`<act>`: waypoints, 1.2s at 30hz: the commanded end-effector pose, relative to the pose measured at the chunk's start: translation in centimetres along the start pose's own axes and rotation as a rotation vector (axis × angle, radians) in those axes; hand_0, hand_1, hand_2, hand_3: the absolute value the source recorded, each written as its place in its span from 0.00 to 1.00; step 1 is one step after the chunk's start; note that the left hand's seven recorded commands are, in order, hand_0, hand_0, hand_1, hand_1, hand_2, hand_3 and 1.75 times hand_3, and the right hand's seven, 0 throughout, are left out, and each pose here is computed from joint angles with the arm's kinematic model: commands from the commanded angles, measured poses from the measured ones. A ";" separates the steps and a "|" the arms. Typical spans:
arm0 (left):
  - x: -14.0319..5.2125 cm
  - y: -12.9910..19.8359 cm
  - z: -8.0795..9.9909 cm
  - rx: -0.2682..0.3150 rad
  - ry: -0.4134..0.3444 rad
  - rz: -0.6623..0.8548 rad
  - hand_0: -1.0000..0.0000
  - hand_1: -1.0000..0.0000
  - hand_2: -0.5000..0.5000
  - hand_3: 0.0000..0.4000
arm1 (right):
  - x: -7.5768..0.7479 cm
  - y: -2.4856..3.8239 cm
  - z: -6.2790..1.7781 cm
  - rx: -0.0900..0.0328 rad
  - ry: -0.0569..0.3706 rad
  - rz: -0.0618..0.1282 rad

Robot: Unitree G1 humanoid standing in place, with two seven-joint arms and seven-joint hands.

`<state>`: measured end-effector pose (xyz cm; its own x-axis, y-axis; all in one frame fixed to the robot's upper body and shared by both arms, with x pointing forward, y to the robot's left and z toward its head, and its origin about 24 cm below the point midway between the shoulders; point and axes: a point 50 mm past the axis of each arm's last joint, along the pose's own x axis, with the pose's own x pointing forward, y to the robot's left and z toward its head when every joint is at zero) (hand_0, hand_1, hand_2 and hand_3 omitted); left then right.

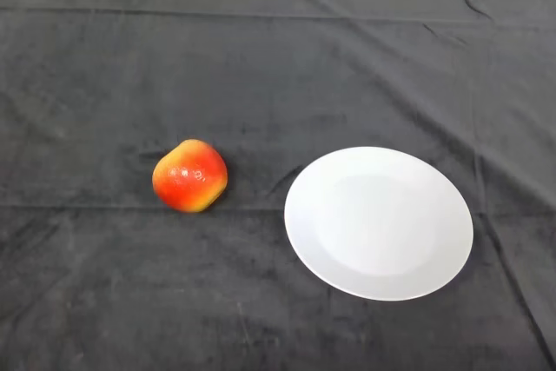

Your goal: Move the apple to the plate

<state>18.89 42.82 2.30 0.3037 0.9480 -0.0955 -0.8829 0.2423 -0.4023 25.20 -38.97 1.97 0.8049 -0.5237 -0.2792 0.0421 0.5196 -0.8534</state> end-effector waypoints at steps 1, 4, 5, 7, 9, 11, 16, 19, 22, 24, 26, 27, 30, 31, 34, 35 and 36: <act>-0.2 -2.2 0.2 -0.014 -0.014 -0.076 1.00 1.00 0.50 0.00 | -0.75 2.27 -1.17 -0.002 0.041 0.058; -0.3 -2.7 0.1 0.003 -0.022 -0.103 1.00 1.00 0.50 0.00 | -0.75 2.27 -1.17 -0.002 0.041 0.058; -0.3 -2.9 0.1 0.009 -0.024 -0.112 1.00 1.00 0.50 0.00 | -0.75 2.27 -1.17 -0.002 0.041 0.059; -0.5 -3.2 0.1 0.024 -0.031 -0.133 1.00 1.00 0.50 0.00 | -0.75 2.27 -1.17 -0.002 0.041 0.059; -0.6 -3.5 0.0 0.040 -0.037 -0.154 1.00 1.00 0.50 0.00 | -0.75 2.27 -1.17 -0.002 0.041 0.059; -0.7 -3.8 -0.1 0.055 -0.043 -0.172 1.00 1.00 0.50 0.00 | -0.75 2.27 -1.17 -0.002 0.041 0.059; -1.2 -4.9 -0.3 0.099 -0.059 -0.228 1.00 1.00 0.50 0.00 | -0.75 2.27 -1.17 -0.002 0.041 0.059; -1.6 -5.5 -0.5 0.123 -0.068 -0.262 1.00 1.00 0.50 0.00 | -0.76 2.27 -1.17 -0.002 0.041 0.059; -2.0 -6.3 -0.9 0.148 -0.076 -0.300 1.00 1.00 0.50 0.00 | -0.76 2.27 -1.17 -0.001 0.041 0.059; -2.4 -6.7 -1.1 0.167 -0.081 -0.328 1.00 1.00 0.50 0.00 | -0.76 2.27 -1.17 -0.001 0.041 0.059; -2.6 -7.1 -1.2 0.187 -0.087 -0.354 1.00 1.00 0.50 0.00 | -0.76 2.28 -1.17 -0.001 0.041 0.059; -2.7 -7.2 -1.3 0.197 -0.090 -0.368 1.00 1.00 0.50 0.00 | -0.76 2.28 -1.17 -0.001 0.041 0.059; -3.1 -7.7 -1.6 0.230 -0.100 -0.408 1.00 1.00 0.50 0.00 | -0.76 2.28 -1.17 -0.001 0.041 0.059; -3.3 -7.9 -1.7 0.240 -0.103 -0.421 1.00 1.00 0.50 0.00 | -0.76 2.28 -1.16 -0.001 0.041 0.059; -3.8 -8.4 -2.1 0.272 -0.109 -0.461 1.00 1.00 0.50 0.00 | -0.77 2.28 -1.16 -0.001 0.041 0.059; -4.0 -8.6 -2.2 0.282 -0.111 -0.475 1.00 1.00 0.50 0.00 | -0.77 2.28 -1.16 -0.001 0.041 0.059; -4.2 -8.9 -2.3 0.292 -0.112 -0.489 1.00 1.00 0.50 0.00 | -0.77 2.28 -1.16 -0.001 0.041 0.059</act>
<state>24.60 36.78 1.93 0.6599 0.7502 0.0412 -0.7472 0.6610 -0.0692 25.21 -38.97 1.98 0.8050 -0.5238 -0.2787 0.0427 0.5197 -0.8533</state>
